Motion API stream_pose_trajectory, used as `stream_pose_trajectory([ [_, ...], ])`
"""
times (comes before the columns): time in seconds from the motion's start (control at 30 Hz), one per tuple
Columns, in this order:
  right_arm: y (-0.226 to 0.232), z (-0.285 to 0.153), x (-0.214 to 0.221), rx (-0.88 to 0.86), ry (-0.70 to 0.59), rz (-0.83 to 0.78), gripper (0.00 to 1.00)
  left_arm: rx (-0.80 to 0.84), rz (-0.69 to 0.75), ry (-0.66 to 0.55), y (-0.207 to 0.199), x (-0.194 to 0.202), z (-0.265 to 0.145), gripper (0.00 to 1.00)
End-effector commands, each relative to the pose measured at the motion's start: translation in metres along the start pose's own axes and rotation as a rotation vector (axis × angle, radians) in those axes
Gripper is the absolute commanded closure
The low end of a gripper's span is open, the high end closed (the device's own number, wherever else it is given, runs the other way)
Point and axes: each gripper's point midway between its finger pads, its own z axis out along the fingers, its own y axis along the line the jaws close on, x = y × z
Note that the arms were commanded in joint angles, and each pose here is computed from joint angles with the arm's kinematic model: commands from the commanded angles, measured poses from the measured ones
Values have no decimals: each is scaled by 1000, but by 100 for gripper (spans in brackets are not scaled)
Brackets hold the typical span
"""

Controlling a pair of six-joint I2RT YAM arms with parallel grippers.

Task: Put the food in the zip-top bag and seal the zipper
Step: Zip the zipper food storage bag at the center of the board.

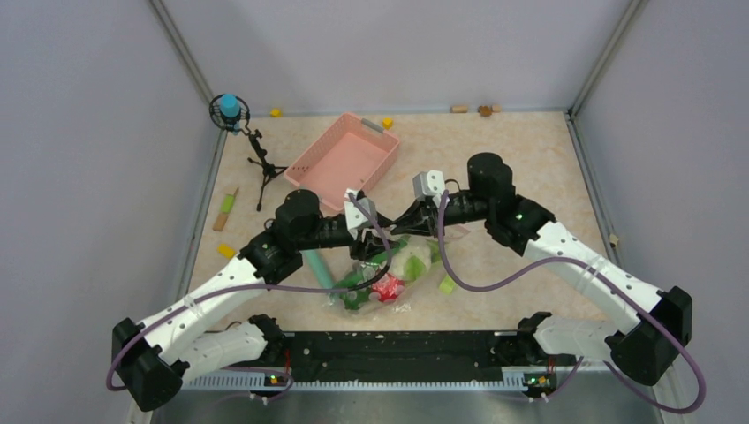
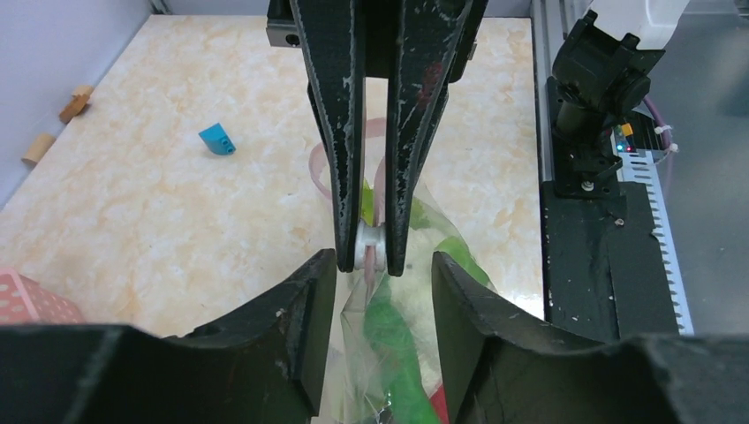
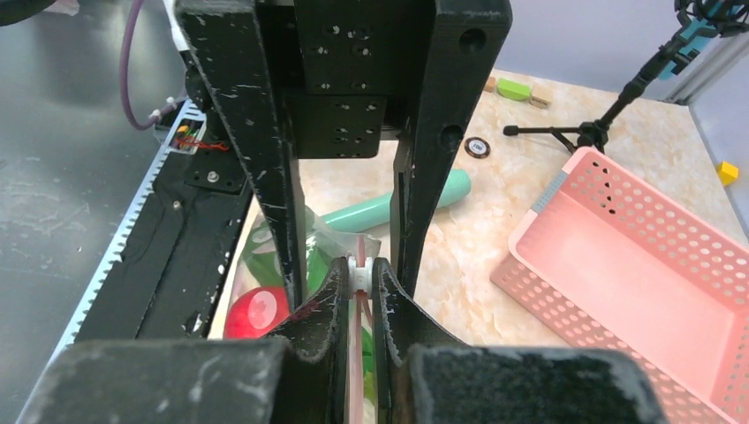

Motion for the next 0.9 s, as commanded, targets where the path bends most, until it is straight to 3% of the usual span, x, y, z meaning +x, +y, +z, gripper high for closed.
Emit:
stream_pose_trajectory([
  [0.0,-11,-2,-32,44,-49,-58,100,1,42,-94,1,-29,0,50],
  [0.1,-9,-3,-36,33,-63,-55,100,0,31,-98,4,-30,4,63],
  [0.2,-8,-5,-39,42,-70,-58,100,-7,11,-82,7,-28,7,94],
  [0.23,-8,-6,-40,52,-73,-60,100,-8,7,-76,8,-27,8,100],
  [0.57,-20,-14,-38,155,-31,-53,100,-41,18,-82,6,-19,-1,100],
  [0.87,4,-9,-63,11,-115,55,100,-34,-2,-62,7,-20,2,100],
])
